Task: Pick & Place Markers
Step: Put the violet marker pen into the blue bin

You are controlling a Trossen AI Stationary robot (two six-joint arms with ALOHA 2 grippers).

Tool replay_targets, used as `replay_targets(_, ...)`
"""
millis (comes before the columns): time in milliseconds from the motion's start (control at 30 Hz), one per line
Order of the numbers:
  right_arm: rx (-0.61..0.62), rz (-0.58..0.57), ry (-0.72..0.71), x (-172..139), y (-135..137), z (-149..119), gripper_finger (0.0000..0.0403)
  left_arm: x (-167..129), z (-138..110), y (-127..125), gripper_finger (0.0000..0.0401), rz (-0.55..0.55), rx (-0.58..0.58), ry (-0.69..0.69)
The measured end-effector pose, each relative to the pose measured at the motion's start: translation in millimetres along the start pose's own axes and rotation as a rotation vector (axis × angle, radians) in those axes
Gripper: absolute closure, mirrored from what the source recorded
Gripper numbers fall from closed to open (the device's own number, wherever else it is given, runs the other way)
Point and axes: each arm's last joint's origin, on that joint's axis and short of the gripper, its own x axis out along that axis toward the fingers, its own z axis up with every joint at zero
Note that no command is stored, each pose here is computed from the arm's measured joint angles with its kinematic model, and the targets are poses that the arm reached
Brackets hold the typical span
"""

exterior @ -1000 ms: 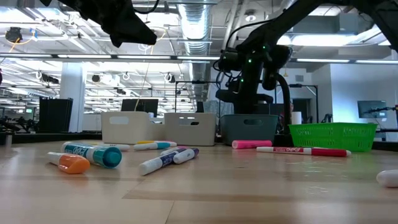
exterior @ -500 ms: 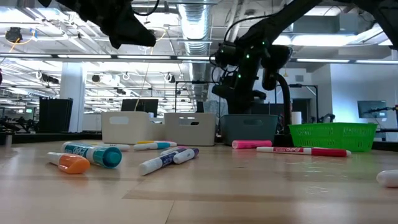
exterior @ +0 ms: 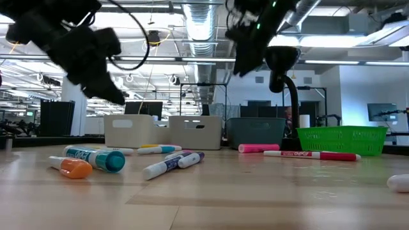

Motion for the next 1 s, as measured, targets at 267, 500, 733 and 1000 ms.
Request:
replay_targets(267,-0.236,0.13,0.007,-39,56,-23,0.0284,3,-31,-5,0.0311,-0.049,-0.006,0.05)
replay_targets(500,-0.469,0.201,0.001,-46,89,-41,0.0284,3,-44,-5,0.031,-0.027,0.024,0.019)
replay_targets(733,-0.506,0.176,0.022,-46,76,-45,0.0285,4,-43,-6,0.028,-0.02,0.017,-0.003)
replay_targets(1000,-0.471,0.339,-0.076,-20,63,-98,0.0285,15,-52,-5,0.0242,0.017,0.043,0.075)
